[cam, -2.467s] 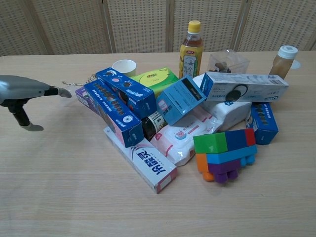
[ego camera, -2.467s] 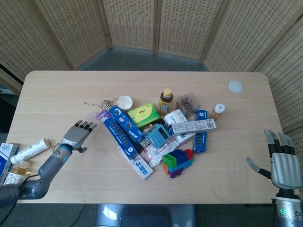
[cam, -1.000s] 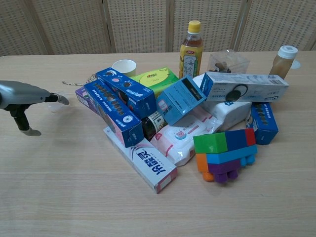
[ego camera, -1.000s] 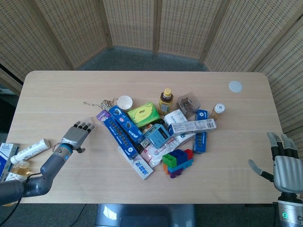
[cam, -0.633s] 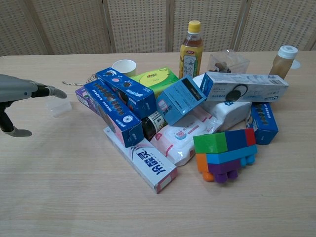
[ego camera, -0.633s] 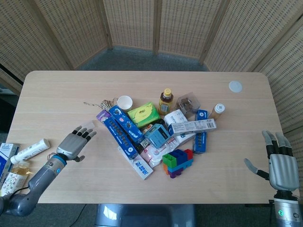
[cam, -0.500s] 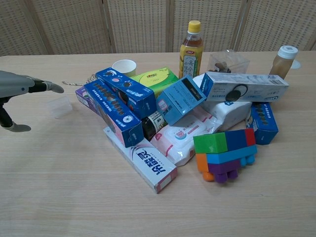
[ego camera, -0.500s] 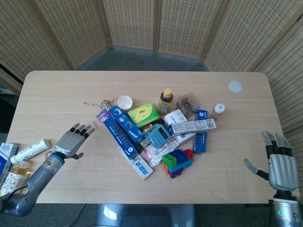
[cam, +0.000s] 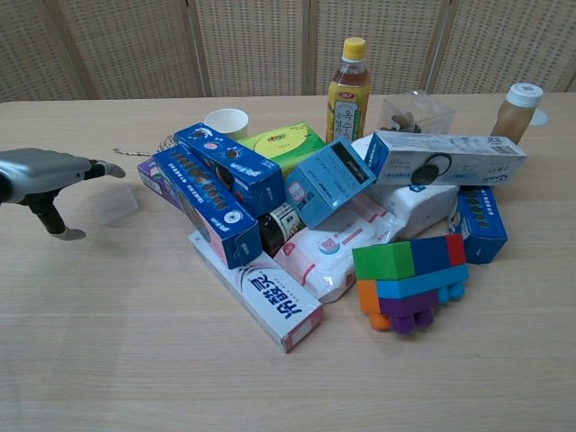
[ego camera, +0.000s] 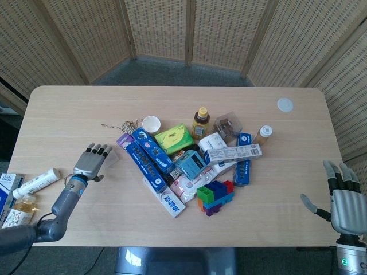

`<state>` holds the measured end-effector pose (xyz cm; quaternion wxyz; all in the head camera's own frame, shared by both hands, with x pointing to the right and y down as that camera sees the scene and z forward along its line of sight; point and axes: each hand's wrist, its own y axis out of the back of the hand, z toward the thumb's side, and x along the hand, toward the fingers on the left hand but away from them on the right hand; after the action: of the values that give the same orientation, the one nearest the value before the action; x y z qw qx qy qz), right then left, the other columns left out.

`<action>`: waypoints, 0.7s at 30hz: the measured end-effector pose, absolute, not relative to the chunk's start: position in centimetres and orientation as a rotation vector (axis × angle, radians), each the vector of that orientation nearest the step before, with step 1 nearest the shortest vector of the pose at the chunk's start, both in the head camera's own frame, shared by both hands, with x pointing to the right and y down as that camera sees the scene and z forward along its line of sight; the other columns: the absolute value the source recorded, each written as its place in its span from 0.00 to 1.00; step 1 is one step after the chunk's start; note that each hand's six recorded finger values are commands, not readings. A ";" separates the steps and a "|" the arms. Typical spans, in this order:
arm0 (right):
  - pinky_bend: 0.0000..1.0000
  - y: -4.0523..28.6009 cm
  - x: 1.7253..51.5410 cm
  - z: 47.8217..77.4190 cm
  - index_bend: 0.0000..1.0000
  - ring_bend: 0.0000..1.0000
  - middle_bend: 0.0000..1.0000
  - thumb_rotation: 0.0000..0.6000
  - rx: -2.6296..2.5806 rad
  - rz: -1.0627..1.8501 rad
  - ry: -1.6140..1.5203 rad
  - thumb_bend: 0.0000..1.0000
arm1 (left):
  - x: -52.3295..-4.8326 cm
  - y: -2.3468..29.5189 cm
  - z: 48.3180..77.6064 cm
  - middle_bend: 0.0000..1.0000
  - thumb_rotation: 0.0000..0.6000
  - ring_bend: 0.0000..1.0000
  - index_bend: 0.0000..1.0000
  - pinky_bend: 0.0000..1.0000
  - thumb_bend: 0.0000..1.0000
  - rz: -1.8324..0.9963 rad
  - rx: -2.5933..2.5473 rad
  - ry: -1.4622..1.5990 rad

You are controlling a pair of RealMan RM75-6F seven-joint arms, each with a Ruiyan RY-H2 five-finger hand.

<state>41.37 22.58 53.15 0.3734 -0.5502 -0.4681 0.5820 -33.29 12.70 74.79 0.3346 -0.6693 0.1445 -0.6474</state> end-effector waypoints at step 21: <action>0.00 23.1 41.8 52.9 0.00 0.00 0.13 0.00 -1.415 1.499 -1.221 0.20 | -29.3 14.2 76.5 0.08 1.00 0.17 0.16 0.26 0.38 -1.596 -1.831 0.468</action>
<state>41.77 23.09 52.93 0.3643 -0.5501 -0.4747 0.5826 -29.29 14.19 76.45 0.3279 -0.6993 0.1787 -0.6095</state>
